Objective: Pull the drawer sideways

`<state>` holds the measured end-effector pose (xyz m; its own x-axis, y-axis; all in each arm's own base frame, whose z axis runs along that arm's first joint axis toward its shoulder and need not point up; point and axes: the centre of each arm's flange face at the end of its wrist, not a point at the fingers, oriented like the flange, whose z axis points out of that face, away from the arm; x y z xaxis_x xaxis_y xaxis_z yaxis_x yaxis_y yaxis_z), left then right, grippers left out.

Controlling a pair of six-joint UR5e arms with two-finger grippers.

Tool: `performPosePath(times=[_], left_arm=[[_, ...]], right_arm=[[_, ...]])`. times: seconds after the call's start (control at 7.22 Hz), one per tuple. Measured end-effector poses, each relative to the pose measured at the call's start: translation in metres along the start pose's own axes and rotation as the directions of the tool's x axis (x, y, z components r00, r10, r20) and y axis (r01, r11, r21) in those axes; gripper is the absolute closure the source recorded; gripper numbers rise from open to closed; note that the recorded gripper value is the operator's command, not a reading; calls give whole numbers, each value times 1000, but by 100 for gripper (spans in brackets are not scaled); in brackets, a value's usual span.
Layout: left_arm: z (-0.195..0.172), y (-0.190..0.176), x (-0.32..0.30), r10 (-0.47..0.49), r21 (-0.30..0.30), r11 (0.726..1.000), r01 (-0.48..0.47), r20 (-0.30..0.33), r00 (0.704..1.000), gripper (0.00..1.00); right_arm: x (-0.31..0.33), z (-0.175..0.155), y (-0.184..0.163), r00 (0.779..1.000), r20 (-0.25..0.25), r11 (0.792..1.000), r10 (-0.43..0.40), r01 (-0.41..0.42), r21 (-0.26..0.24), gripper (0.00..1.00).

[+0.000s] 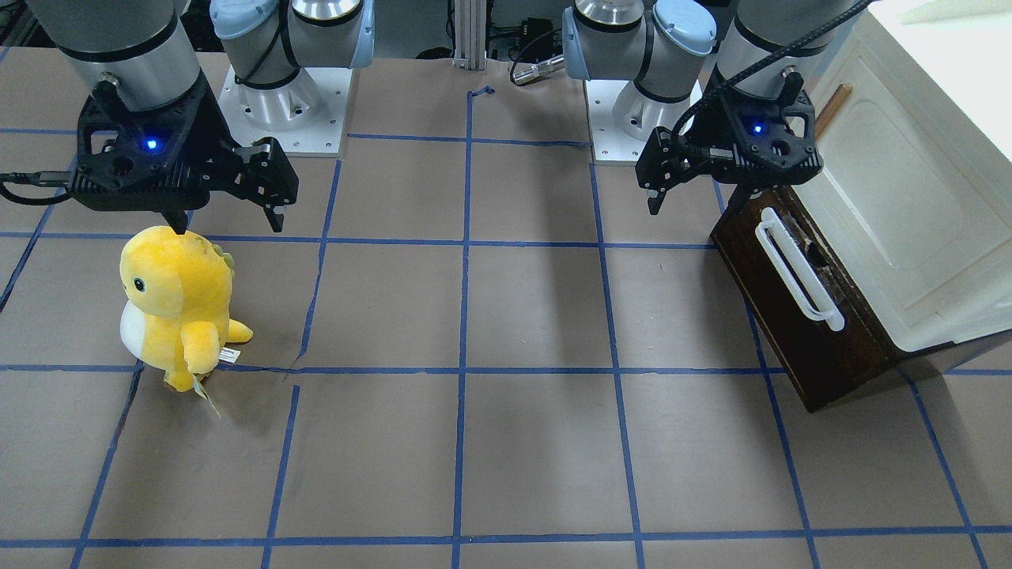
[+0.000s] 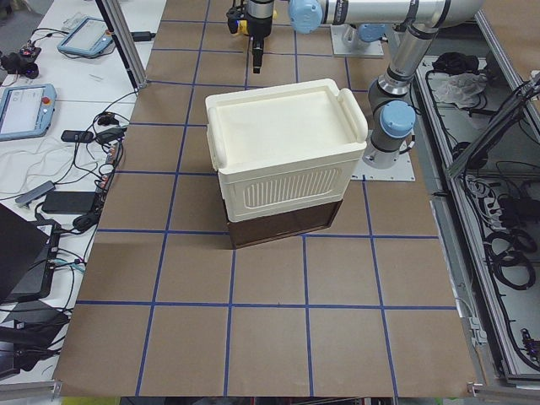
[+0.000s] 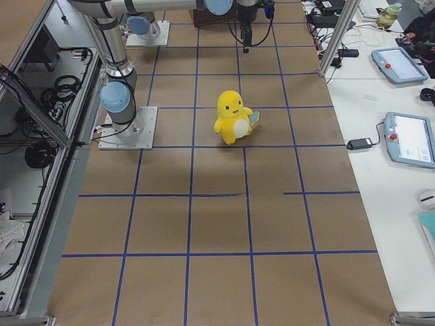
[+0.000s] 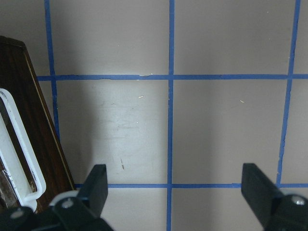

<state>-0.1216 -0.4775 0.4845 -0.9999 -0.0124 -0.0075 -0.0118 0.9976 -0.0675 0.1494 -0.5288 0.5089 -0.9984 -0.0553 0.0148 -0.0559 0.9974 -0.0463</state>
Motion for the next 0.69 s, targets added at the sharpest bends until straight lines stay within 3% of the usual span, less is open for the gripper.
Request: performPosePath(times=[0.69], left_arm=[[5, 0, 0, 0, -25, 1000, 0, -4, 1000, 0]], right_arm=[[0, 0, 0, 1000, -1, 1000, 0, 0, 0, 0]])
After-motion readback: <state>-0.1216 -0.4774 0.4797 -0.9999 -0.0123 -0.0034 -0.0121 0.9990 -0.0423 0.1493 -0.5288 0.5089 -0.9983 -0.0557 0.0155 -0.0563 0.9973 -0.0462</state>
